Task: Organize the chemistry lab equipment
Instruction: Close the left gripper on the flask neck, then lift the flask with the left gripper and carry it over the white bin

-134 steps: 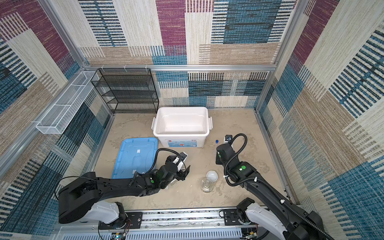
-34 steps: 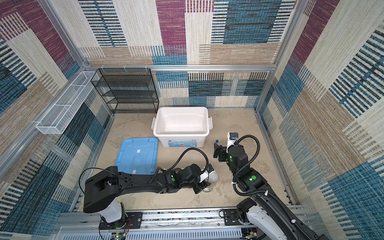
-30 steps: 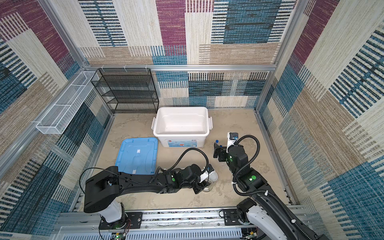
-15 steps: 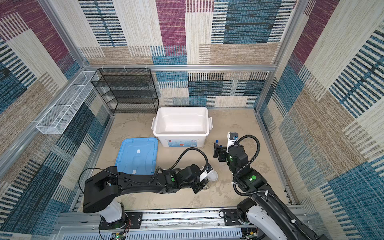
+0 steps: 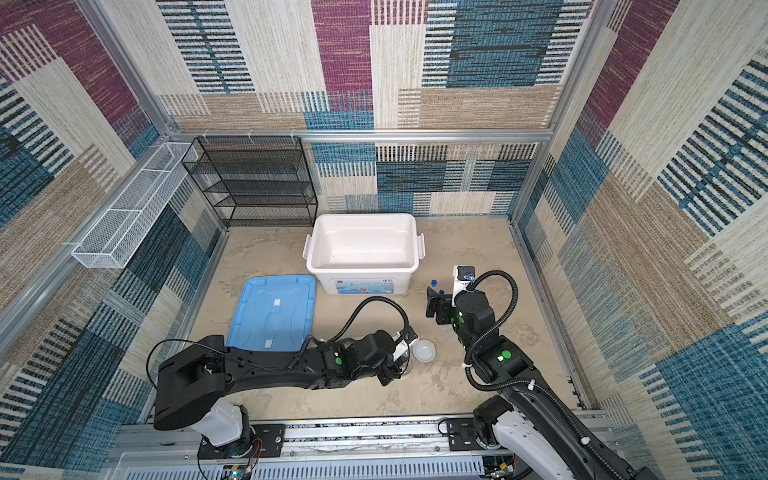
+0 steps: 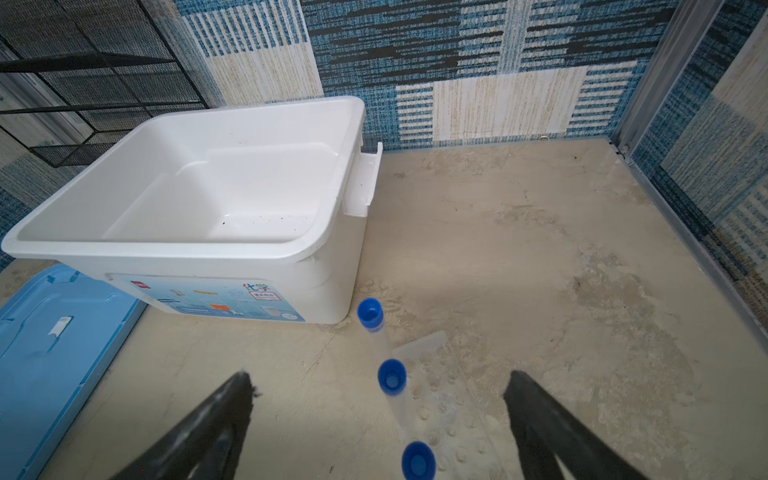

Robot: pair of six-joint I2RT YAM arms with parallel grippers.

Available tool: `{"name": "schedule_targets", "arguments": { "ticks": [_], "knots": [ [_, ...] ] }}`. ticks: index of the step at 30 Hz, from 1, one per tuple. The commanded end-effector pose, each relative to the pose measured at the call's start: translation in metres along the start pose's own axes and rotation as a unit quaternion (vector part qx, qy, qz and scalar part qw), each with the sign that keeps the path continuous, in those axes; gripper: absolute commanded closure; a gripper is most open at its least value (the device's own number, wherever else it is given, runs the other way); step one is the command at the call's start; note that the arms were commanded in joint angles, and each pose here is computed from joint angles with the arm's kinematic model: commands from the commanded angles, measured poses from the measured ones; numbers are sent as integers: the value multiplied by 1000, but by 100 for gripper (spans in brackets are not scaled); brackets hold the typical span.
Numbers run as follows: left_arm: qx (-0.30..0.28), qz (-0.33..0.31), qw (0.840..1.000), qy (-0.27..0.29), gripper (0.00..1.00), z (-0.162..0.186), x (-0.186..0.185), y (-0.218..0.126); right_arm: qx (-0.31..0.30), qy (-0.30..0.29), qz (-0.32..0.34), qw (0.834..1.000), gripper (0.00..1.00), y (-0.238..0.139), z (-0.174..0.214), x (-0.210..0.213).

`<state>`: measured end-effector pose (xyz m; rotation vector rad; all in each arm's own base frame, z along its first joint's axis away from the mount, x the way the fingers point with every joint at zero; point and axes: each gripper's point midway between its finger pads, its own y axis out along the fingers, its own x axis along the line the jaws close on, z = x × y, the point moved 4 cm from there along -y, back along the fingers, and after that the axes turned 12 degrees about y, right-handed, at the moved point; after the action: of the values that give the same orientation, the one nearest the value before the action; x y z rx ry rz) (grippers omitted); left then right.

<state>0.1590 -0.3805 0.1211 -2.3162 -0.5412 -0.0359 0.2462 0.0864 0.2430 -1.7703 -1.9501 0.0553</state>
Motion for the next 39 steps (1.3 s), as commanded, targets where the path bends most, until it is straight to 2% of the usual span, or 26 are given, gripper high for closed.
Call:
{"name": "schedule_targets", "arguments": {
  "ticks": [1, 10, 18, 25, 31, 39],
  "knots": [
    [-19, -15, 1000, 0, 76, -9, 7, -6, -8, 2, -18, 1000, 4, 0, -4, 5],
    [-29, -36, 999, 10, 76, -21, 24, -31, -7, 4, -33, 999, 4, 3, -3, 10],
    [-38, -74, 996, 22, 76, -39, 64, -76, -6, 2, -39, 999, 5, 6, -4, 14],
    [-70, -107, 992, 17, 77, -68, 109, -128, -4, 5, -48, 999, 5, 9, -3, 17],
    [-56, -164, 985, -6, 80, -79, 163, -157, -5, 6, -62, 998, 6, 10, -6, 23],
    [-48, -216, 974, -47, 80, -85, 236, -167, 1, 11, -86, 996, 8, 13, -6, 31]
  ]
}}
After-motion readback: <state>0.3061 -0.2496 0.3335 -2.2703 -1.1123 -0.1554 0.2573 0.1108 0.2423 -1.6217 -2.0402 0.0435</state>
